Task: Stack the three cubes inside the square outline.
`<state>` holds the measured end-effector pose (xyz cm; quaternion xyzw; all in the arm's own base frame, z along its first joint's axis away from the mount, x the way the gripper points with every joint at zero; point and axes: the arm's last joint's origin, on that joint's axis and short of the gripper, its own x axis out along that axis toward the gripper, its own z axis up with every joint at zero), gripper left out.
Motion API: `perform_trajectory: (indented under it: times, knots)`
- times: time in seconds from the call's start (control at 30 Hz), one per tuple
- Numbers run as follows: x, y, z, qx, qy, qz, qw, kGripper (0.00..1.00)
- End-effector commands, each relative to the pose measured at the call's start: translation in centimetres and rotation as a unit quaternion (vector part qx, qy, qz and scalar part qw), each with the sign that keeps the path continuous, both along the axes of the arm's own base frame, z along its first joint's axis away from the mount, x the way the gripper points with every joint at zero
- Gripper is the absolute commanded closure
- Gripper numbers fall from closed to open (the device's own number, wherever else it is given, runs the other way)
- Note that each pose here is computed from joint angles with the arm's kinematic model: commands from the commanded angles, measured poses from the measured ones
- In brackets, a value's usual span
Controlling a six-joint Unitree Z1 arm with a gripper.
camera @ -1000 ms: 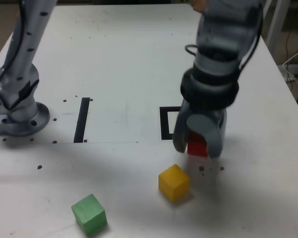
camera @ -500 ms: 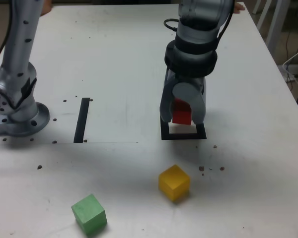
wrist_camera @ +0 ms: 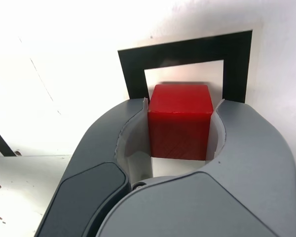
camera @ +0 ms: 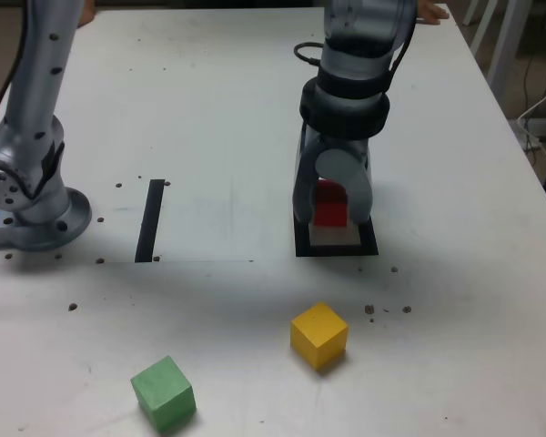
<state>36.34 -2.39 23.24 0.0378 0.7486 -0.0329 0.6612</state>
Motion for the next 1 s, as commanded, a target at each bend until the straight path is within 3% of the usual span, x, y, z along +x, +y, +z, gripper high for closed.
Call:
perform_trajectory:
  times: [0.0,0.33,0.7,0.97]
  knots:
    - [0.0,-0.4,-0.2,-0.007,0.001,-0.005,1.0,0.74]
    - [-0.1,-1.5,-1.1,-0.02,-0.006,-0.016,0.9997,0.74]
    - [0.1,-1.3,-1.7,-0.005,-0.017,-0.018,0.9997,0.7]
    - [-0.1,-1.1,-1.6,0.005,-0.014,-0.017,0.9997,0.67]
